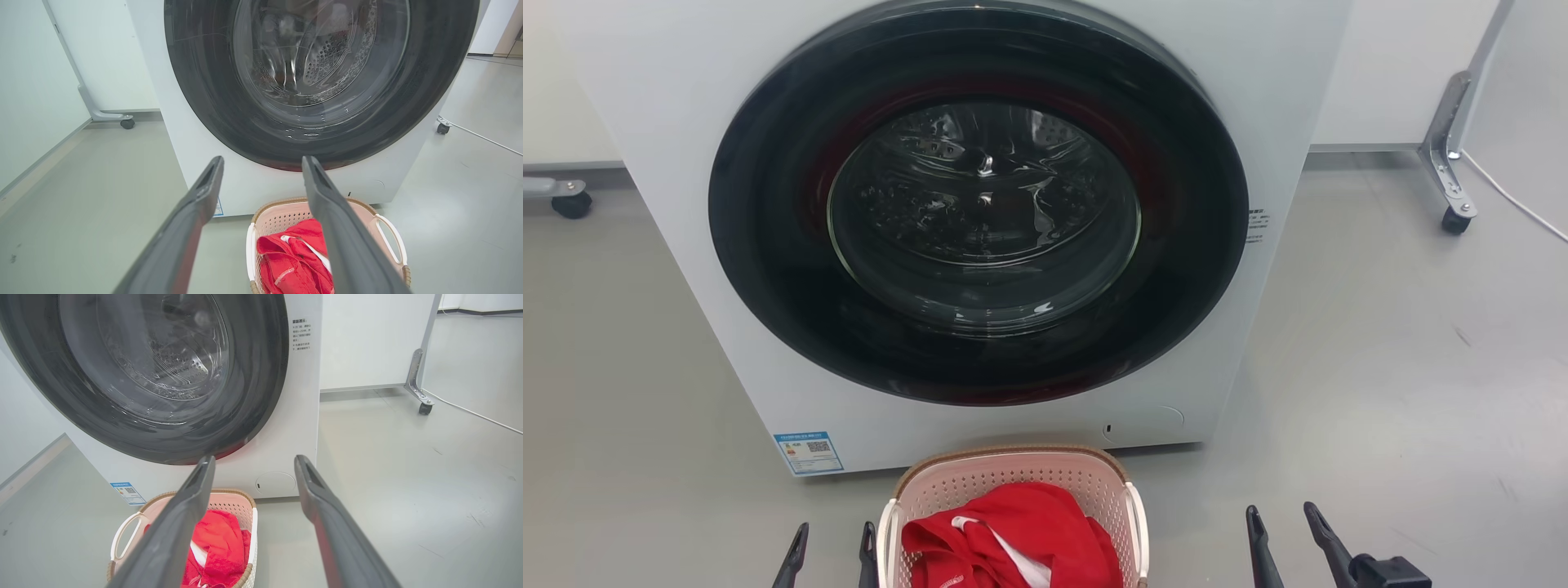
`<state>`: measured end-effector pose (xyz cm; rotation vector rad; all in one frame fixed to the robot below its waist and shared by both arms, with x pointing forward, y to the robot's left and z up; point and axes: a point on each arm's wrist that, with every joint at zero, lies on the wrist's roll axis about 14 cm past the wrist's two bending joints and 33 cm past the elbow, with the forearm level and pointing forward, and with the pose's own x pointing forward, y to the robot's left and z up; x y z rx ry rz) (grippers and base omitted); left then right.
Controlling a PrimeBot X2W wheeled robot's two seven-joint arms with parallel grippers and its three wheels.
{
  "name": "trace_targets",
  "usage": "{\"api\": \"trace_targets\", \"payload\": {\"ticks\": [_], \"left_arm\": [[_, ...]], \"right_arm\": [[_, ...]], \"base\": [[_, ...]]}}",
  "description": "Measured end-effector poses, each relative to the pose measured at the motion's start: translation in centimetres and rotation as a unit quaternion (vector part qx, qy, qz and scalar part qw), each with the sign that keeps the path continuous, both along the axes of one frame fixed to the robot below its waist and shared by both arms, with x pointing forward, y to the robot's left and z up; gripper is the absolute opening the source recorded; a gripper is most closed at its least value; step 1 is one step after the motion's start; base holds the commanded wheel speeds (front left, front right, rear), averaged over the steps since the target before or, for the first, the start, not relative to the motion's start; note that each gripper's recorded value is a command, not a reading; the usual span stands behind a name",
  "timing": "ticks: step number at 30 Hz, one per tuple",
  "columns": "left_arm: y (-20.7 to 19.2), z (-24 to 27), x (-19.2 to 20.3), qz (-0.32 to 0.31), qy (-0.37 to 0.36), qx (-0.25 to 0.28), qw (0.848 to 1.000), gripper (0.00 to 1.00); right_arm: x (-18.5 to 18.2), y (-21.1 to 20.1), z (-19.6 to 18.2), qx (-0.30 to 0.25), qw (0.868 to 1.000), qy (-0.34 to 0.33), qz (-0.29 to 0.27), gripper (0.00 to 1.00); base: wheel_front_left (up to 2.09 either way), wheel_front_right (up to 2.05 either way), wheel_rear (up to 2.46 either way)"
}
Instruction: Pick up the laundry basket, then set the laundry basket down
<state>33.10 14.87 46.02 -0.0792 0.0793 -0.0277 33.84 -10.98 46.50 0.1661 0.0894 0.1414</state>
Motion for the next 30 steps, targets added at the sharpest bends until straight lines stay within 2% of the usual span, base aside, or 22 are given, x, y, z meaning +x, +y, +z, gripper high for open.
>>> {"api": "trace_targets", "payload": {"ticks": [17,30], "left_arm": [[-1.2,2.9,-0.8,-0.017,-0.048,0.007,0.999,1.00],[-1.1,3.4,-1.0,-0.017,-0.057,0.017,0.998,1.00]], "right_arm": [[-1.3,-1.9,3.6,-0.023,0.997,-0.068,-0.041,1.00],[-1.6,-2.5,4.6,-0.028,0.995,-0.083,-0.057,1.00]], "base": [[0.00,0.00,0.00],[0.00,0.00,0.00]]}}
